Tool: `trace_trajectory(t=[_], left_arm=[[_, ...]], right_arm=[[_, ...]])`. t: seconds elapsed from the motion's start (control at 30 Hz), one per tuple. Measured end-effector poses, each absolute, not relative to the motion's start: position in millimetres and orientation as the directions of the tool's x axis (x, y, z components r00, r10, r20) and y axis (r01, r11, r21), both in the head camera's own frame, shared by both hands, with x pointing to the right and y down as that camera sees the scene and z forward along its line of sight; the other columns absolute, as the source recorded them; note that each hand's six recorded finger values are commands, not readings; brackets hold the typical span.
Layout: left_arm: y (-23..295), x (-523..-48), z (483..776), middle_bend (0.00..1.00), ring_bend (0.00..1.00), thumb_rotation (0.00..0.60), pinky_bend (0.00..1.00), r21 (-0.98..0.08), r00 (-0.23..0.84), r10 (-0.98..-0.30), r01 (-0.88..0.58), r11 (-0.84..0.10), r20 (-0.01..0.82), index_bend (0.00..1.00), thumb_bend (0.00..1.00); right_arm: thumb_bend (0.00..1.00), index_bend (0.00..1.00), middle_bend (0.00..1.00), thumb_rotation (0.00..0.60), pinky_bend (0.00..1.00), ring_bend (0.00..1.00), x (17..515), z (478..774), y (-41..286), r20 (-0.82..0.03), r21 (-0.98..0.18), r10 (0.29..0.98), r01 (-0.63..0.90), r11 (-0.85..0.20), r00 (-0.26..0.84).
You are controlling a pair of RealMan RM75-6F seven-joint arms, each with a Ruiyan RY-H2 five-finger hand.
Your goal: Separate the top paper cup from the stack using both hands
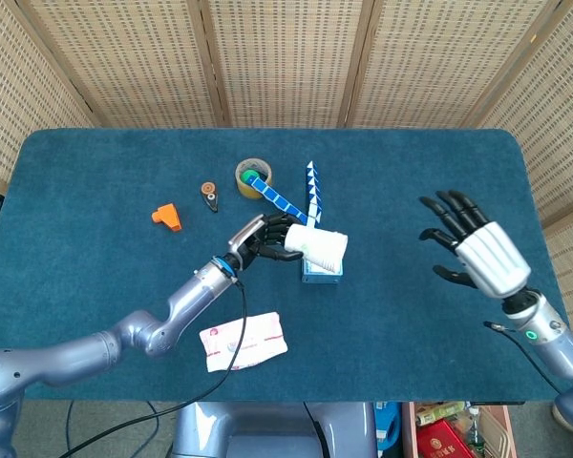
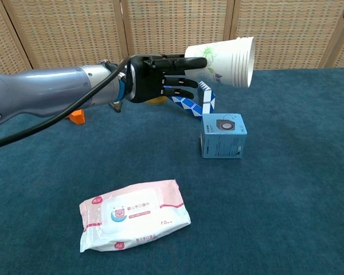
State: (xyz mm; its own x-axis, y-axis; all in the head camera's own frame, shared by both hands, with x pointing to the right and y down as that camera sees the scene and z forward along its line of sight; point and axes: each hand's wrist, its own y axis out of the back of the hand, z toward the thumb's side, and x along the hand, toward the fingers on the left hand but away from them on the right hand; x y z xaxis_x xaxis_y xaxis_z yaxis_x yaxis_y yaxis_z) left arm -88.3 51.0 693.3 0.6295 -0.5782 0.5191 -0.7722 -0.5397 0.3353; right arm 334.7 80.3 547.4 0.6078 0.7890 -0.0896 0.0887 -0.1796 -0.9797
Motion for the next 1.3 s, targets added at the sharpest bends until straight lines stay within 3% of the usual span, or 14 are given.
trace_trajectory(t=[0.5,1.3], left_arm=[[58.4,-62.2,700.4,0.49,0.5,0.6,0.5,0.352,0.649,-0.551,-0.755,-0.553,0.525,0.47,0.15],[65.6,-55.5,707.9,0.49,0.5,0.6,0.5,0.355,0.651,-0.533,-0.75,-0.557,0.54,0.47,0.15]], right_arm=[[0.17,0.48,0.2,0.6,0.18,0.0,233.6,570.4,66.4,-0.014,-0.978,0.619,0.119,-0.173,0.785],[0.45,0.62,0.23,0.6,0.21,0.01,216.0,576.1,62.6,0.017,-0.973,0.622,0.157,-0.17,0.783]])
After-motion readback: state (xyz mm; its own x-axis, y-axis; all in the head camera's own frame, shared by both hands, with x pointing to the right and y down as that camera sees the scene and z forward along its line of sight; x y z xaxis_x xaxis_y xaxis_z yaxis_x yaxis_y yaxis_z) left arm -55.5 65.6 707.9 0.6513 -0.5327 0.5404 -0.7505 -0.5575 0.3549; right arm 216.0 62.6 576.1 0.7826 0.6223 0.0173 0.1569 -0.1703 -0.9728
